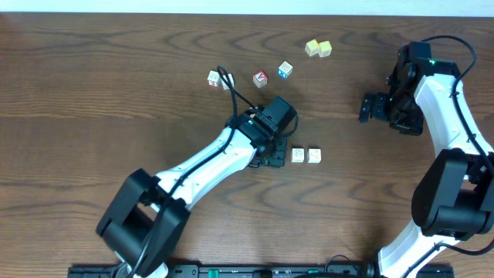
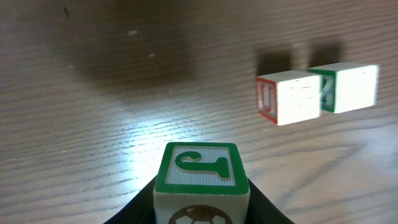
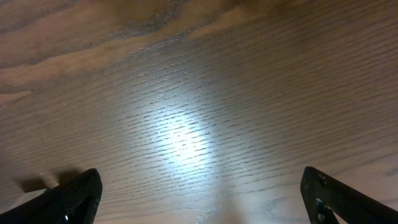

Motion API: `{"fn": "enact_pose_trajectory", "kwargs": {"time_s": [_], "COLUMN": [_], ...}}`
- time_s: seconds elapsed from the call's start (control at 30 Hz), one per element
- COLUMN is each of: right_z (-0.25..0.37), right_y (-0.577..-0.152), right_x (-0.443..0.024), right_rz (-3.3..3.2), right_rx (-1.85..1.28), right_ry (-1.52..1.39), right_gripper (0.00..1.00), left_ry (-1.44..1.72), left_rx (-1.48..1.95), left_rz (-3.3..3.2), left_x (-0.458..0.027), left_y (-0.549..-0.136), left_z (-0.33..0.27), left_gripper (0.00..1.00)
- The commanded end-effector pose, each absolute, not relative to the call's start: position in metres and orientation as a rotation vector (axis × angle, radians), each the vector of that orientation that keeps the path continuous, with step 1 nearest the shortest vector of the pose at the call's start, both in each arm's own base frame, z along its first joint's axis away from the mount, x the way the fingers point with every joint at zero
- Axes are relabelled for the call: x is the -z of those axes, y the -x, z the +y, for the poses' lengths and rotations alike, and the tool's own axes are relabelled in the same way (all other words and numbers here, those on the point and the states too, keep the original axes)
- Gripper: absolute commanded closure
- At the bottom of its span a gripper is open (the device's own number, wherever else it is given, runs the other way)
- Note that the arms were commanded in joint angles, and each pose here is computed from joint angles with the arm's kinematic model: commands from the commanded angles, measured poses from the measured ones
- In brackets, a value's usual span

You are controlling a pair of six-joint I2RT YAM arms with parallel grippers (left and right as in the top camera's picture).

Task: Lift 4 blocks
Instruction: 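Carry the soccer-ball block with the left gripper toward the 8 blocks, then lower the soccer-ball block beside the left 8 block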

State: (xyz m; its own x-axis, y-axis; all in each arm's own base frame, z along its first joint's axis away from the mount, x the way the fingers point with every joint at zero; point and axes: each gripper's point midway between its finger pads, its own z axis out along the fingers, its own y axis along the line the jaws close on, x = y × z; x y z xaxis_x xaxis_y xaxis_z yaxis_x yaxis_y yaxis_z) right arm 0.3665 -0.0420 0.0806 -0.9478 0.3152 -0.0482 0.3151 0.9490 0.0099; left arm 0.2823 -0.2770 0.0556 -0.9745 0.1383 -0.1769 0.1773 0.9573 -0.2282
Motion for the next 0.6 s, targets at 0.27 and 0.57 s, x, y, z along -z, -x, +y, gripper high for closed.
{"fn": "enact_pose_trajectory", "kwargs": {"time_s": [0.27,0.57], "right_z": [-0.045,-0.045], "right_y": [-0.370,-0.370], "right_x": [-0.084,-0.084], "right_rz": [3.042,3.042], "right_rx": [0.012,0.012], "right_ry": [-0.480,-0.480], "right_gripper": [0.01,0.01], "left_ry": [-0.273,-0.278], "left_rx": [0.323,0.315], "left_rz": [2.978,2.941], "left_x": [-0.017,-0.017], "left_y": [-0.291,-0.299], "left_z": [-0.284,-0.287], "left_gripper": [0.67,0.67]}}
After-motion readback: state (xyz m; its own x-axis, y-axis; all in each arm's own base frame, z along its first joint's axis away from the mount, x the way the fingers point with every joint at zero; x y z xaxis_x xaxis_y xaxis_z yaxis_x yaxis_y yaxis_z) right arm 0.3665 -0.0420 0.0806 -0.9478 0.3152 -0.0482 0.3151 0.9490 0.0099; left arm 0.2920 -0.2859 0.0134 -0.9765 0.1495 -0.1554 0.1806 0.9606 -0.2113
